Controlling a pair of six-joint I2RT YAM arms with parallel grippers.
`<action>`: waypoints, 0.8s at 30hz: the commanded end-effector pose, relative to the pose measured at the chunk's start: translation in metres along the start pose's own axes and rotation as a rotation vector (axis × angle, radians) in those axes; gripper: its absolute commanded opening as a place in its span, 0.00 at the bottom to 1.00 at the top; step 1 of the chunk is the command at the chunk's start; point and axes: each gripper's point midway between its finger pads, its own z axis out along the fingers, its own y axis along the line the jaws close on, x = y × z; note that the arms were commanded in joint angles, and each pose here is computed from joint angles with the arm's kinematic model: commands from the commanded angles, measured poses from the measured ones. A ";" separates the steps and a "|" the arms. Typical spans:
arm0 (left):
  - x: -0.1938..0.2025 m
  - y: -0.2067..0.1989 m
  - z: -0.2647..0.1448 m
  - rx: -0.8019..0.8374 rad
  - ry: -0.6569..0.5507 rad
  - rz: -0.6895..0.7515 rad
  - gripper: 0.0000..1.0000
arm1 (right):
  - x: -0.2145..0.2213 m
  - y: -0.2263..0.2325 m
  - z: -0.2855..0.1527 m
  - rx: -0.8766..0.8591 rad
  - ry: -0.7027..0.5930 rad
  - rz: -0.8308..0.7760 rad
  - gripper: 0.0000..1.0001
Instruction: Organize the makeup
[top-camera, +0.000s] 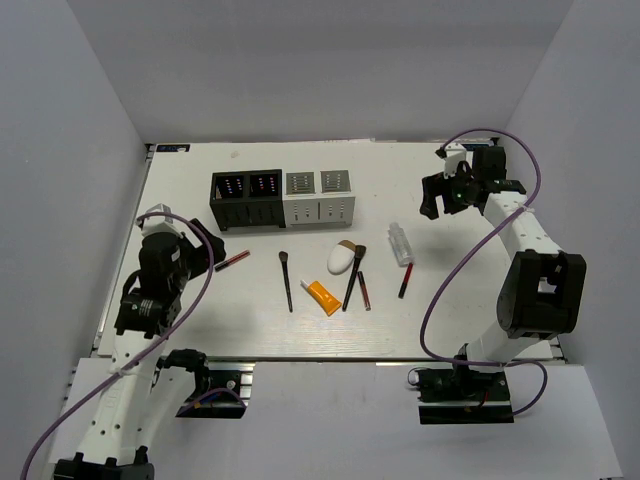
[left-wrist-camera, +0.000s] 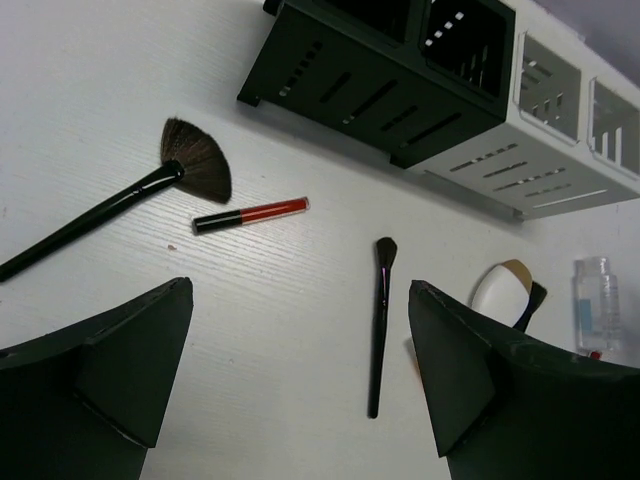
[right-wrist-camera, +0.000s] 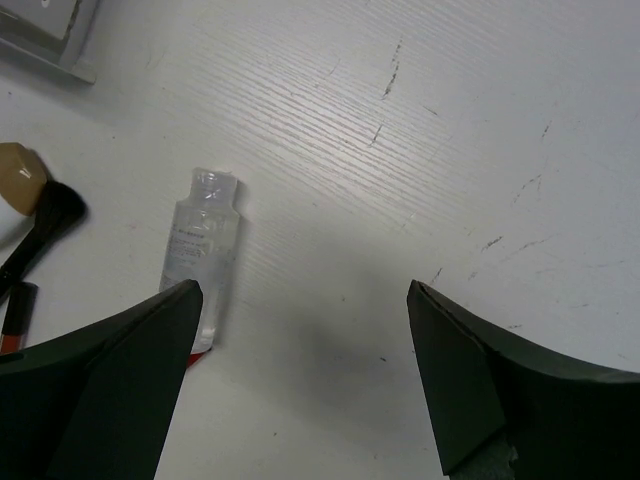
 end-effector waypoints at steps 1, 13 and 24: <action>0.009 0.000 0.005 0.007 0.046 0.028 0.98 | -0.009 0.004 -0.007 -0.028 -0.020 -0.053 0.89; 0.023 0.009 0.024 -0.049 0.109 0.051 0.96 | 0.017 0.002 -0.008 -0.029 0.049 -0.265 0.89; 0.027 0.016 0.074 -0.125 0.211 0.136 0.67 | 0.044 0.032 -0.006 -0.176 0.041 -0.271 0.13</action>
